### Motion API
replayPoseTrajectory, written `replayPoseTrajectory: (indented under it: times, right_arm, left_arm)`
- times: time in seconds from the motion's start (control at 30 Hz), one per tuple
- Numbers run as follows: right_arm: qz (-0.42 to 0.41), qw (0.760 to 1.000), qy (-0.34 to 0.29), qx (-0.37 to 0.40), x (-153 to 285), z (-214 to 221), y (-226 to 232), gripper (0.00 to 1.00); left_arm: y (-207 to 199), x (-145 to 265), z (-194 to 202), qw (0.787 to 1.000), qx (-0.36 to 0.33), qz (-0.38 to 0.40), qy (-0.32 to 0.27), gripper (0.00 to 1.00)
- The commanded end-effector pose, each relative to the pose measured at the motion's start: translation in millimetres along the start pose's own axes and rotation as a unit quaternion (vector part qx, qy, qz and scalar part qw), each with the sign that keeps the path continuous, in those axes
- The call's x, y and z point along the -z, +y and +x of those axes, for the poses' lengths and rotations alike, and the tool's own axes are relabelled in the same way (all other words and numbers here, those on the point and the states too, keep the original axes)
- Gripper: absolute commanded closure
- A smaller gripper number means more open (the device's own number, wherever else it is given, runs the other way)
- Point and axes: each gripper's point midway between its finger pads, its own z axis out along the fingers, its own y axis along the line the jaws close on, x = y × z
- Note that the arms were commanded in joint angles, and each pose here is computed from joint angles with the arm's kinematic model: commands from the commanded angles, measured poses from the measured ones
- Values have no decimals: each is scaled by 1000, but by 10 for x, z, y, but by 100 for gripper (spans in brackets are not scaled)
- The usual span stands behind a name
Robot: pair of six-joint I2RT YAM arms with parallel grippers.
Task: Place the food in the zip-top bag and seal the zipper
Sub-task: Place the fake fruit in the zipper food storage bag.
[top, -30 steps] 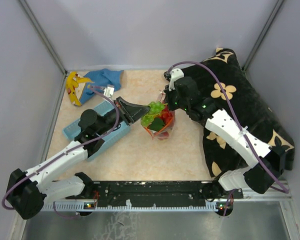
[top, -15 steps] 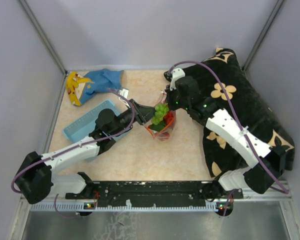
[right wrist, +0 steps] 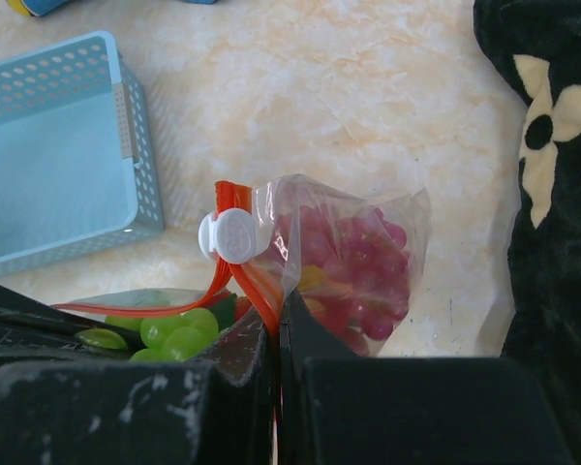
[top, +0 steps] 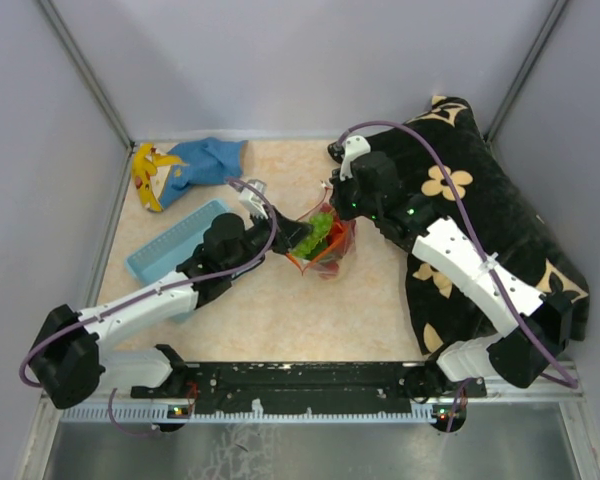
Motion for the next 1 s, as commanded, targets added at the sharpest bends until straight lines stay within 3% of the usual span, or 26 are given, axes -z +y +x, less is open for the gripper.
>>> replayPoseTrajectory:
  times: [0.0,0.23,0.47,0.57,0.7,0.97]
  right_arm:
    - [-25,996,-91,-6,322,-604,114,100]
    - [-45,996,-82,-11,303,-563,190,100]
    - [-41,995,-88,-12,361,-601,173,100]
    - [-35,995,-90,-7,388,-604,144,100]
    - [-30,996,-88,-4,364,-592,129,100]
    - [-19,996,-91,3,375,-607,84,100]
  left_arm:
    - [-13,-79,-92,1000,-8,-26,-5,100]
    - [-221,-311,-276,999,3,-23,-27,100]
    - [108,-515,-270,988,-8,-152,-15,98]
    - [142,-467,-271,987,-10,-157,-18,84]
    - [-93,-397,-309,994,-14,-105,-11,61]
    - [-464,5,-524,998,-55,-27,-23,39]
